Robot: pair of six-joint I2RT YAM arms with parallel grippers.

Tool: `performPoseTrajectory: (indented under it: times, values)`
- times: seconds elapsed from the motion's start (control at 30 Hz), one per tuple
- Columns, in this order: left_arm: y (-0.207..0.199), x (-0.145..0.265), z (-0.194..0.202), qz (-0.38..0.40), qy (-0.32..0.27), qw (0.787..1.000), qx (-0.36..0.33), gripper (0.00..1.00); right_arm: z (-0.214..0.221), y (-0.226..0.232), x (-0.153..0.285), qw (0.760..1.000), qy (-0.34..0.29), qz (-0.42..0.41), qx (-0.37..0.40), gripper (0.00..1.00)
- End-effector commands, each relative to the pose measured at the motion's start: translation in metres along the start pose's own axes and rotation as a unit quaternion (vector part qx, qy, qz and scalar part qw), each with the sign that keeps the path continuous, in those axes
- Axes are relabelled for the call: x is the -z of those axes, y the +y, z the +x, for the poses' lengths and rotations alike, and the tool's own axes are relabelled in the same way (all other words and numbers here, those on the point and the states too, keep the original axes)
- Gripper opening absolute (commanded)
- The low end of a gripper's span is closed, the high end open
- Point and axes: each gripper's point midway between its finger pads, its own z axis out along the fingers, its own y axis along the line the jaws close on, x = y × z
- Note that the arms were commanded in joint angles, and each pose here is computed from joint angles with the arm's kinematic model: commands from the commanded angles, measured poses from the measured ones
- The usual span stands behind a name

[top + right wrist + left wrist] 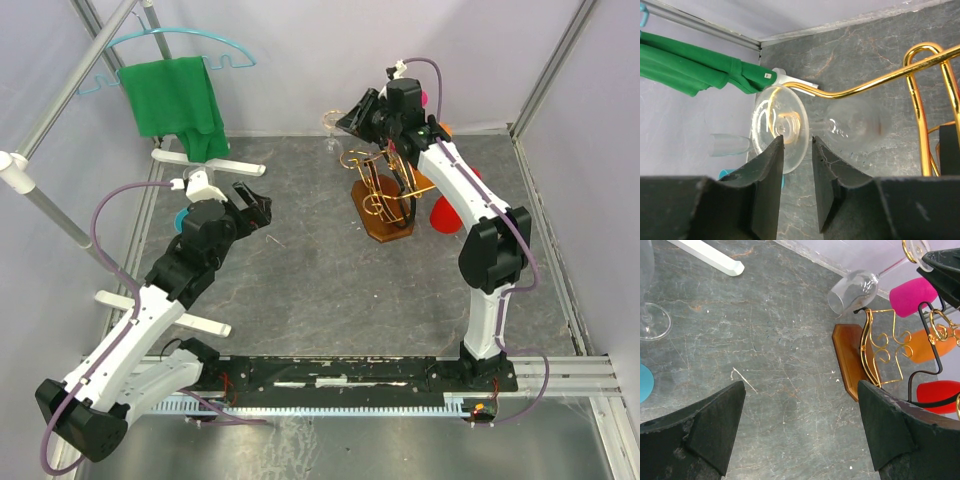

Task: Take the wine glass off the wine glass rack

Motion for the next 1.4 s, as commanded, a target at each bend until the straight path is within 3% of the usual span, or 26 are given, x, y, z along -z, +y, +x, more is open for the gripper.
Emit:
performPoseTrajectory:
  times: [0.0, 0.33, 0.87, 1.37]
  values:
    - [0.001, 0.001, -0.001, 0.002, -0.005, 1.000, -0.013, 0.99, -0.027, 0.021, 0.003, 0.998, -0.045, -0.031, 0.000, 0.33]
    - [0.003, -0.002, 0.011, 0.003, 0.013, 1.000, -0.016, 0.99, -0.027, 0.023, 0.002, 0.997, -0.050, -0.049, -0.019, 0.01]
    - [0.005, 0.001, 0.014, 0.004, 0.017, 1.000, -0.015, 0.99, -0.026, 0.048, -0.009, 0.985, -0.022, -0.141, -0.097, 0.01]
    - [0.006, 0.001, 0.018, 0.004, 0.023, 1.000, -0.012, 0.99, -0.055, 0.053, -0.015, 0.987, -0.065, -0.131, -0.068, 0.01]
